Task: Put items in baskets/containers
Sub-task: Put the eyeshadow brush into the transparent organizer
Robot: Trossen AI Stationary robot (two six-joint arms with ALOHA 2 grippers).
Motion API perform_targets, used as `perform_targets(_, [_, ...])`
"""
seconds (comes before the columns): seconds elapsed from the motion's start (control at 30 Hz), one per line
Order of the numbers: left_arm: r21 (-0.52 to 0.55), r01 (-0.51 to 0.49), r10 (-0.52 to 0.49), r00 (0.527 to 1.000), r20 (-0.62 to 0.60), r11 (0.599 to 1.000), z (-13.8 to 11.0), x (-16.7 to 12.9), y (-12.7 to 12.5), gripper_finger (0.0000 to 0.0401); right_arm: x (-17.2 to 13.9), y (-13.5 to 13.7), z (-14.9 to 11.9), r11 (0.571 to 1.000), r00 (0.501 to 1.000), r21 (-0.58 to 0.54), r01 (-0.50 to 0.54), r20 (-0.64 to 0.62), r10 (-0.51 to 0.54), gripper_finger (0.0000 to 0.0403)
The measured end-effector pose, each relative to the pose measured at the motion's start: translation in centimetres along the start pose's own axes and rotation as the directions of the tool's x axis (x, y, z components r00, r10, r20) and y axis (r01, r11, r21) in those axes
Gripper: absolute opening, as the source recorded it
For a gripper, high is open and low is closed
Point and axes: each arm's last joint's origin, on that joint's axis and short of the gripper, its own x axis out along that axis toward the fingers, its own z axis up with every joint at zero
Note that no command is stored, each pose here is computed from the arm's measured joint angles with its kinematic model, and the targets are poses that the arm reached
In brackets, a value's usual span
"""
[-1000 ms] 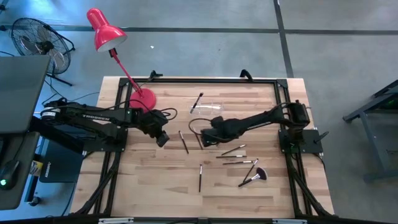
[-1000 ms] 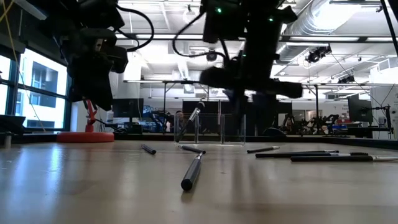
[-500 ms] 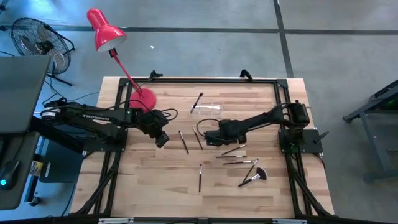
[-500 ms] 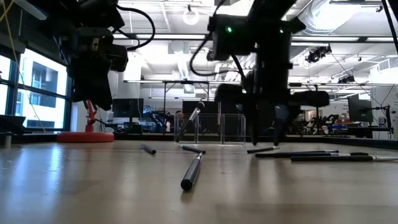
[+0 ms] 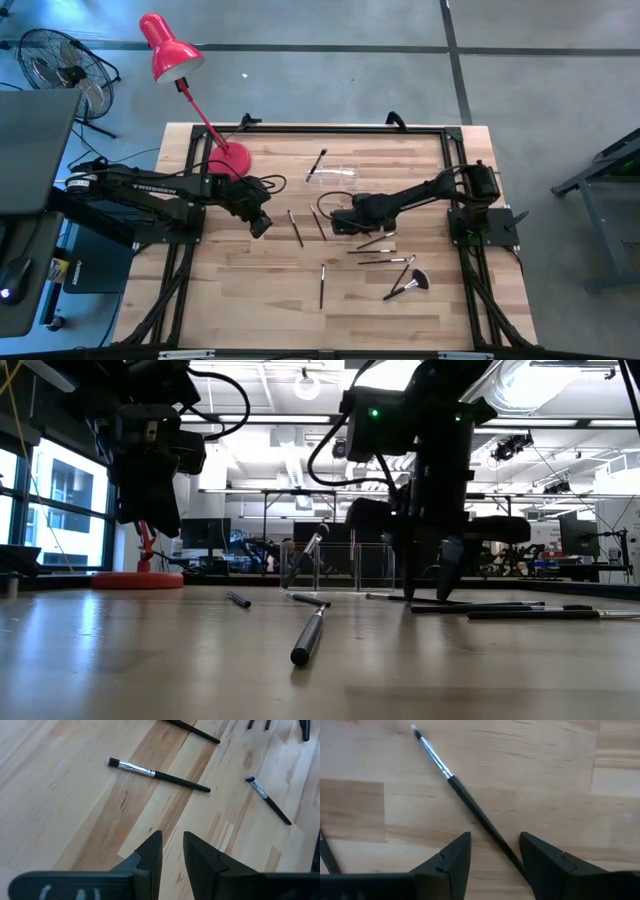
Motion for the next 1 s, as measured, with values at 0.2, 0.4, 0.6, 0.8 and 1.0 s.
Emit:
perform_targets(0.2, [0.000, 0.000, 0.000, 1.000, 0.000, 1.000, 0.0, 0.0, 0.0, 0.0076, 0.0, 0.0, 0.0, 0.954, 0.999, -0.299, -0.013, -0.034, 0.003, 0.0128])
perform_targets(0.4, [-0.003, -0.019, 0.019, 1.000, 0.014, 1.000, 0.0, 0.0, 0.1, 0.0076, 0.0, 0.3, -0.1, 0.815, 0.998, -0.578, -0.052, -0.049, 0.028, 0.0033])
perform_targets(0.6, [-0.040, -0.011, 0.012, 0.999, 0.032, 0.999, 0.2, 0.0, 0.0, 0.0076, 0.0, 0.7, -0.1, 0.680, 0.996, -0.728, -0.085, -0.053, 0.068, 0.0016])
perform_targets(0.8, [-0.044, 0.035, -0.031, 0.995, 0.096, 0.998, 0.8, 0.0, -0.5, 0.0076, 0.1, 0.8, -0.1, 0.542, 0.996, -0.837, -0.077, -0.035, 0.088, 0.0006])
perform_targets(1.0, [-0.038, 0.042, -0.035, 0.986, 0.162, 0.998, 1.5, 0.5, -0.7, 0.0076, -0.7, 1.0, 0.0, 0.469, 0.991, -0.878, -0.094, -0.040, 0.124, 0.0001])
